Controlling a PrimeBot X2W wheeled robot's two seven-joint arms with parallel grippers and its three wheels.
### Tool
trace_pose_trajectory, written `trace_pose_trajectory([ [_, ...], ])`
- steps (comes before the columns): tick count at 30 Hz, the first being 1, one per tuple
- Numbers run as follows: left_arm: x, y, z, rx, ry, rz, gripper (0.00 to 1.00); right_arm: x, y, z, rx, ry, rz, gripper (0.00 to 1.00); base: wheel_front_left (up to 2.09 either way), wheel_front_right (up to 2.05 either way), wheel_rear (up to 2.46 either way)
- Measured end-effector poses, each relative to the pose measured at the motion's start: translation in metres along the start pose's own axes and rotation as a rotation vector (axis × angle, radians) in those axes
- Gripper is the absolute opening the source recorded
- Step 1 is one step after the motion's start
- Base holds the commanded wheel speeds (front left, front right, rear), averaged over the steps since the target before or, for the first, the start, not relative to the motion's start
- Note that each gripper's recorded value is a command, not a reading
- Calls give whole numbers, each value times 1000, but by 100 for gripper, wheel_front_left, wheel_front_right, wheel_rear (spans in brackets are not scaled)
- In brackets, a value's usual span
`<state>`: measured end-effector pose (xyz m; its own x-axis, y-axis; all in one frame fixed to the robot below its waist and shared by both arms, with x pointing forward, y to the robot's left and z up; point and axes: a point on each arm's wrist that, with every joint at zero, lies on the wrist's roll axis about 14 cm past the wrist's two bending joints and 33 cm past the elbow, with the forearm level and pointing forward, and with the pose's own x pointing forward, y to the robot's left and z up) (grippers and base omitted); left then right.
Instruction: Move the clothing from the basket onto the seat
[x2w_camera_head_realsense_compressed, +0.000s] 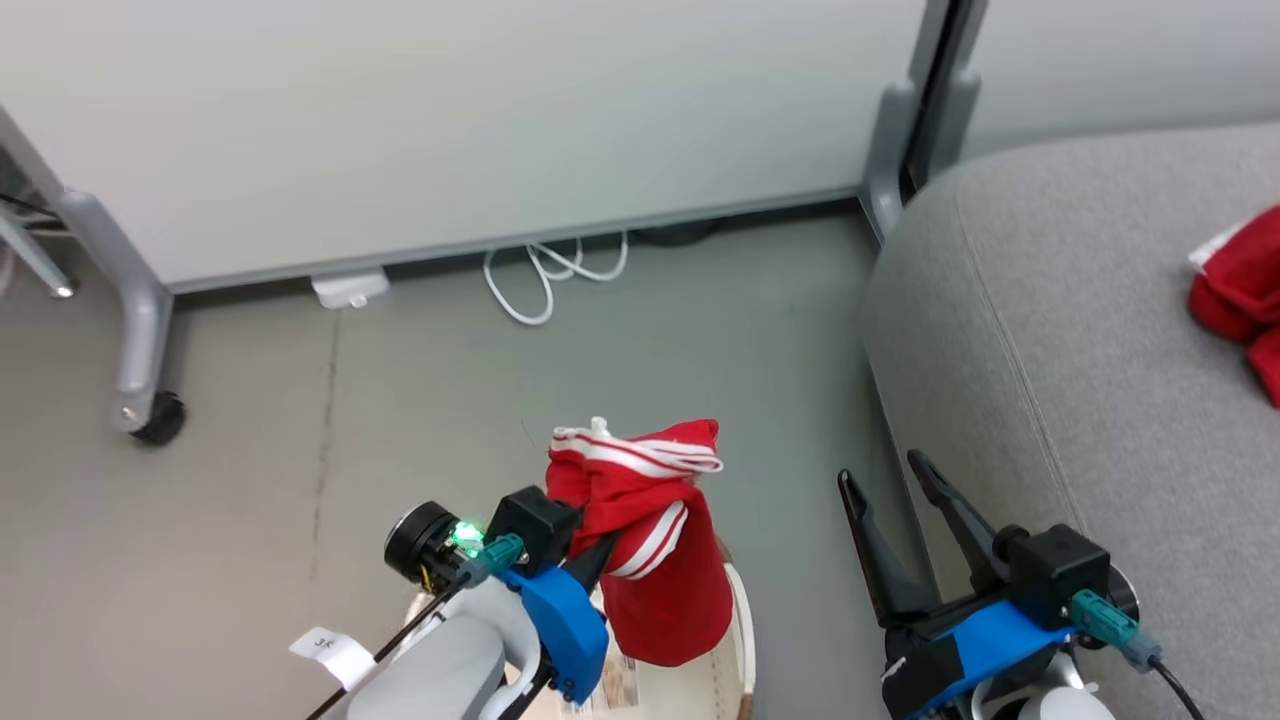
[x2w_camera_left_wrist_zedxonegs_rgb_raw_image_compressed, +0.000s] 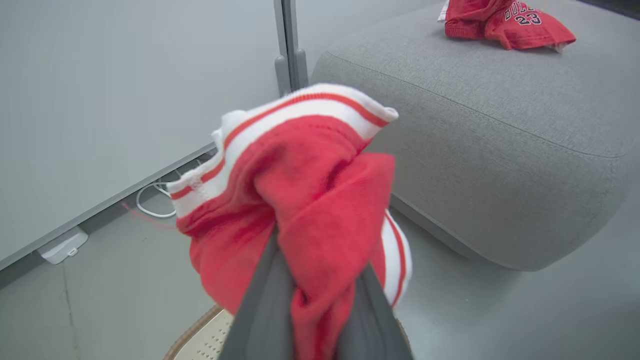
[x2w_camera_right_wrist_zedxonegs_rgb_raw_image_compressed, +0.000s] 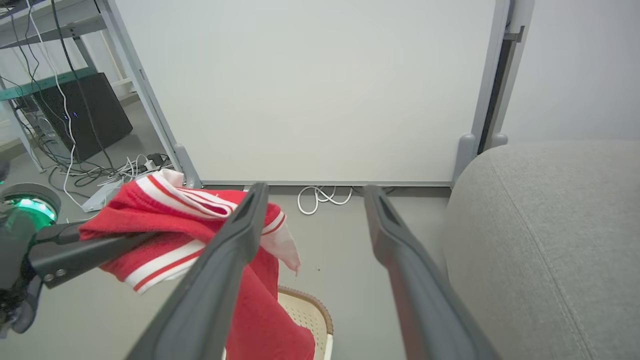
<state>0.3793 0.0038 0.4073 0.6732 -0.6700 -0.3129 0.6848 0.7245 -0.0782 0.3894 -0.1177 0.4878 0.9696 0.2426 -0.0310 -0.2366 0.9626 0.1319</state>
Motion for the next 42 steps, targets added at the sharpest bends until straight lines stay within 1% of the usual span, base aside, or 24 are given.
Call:
trace_pose_trajectory([
  [8, -16, -1, 77, 58, -181, 25, 0, -10, 30, 21, -10, -44, 78, 100, 0, 0, 0],
  [12, -17, -2, 109, 100, -221, 19, 0, -11, 41, 27, -17, -51, 110, 100, 0, 0, 0],
  [19, -13, -14, 143, 131, -261, -19, 0, -14, 49, 28, -15, -51, 130, 100, 0, 0, 0],
  [34, -6, -20, 139, 128, -242, -43, 0, -11, 47, 22, -11, -29, 126, 100, 0, 0, 0],
  [42, -3, -19, 137, 120, -238, -49, 0, 17, 45, 15, -46, 31, 138, 100, 0, 0, 0],
])
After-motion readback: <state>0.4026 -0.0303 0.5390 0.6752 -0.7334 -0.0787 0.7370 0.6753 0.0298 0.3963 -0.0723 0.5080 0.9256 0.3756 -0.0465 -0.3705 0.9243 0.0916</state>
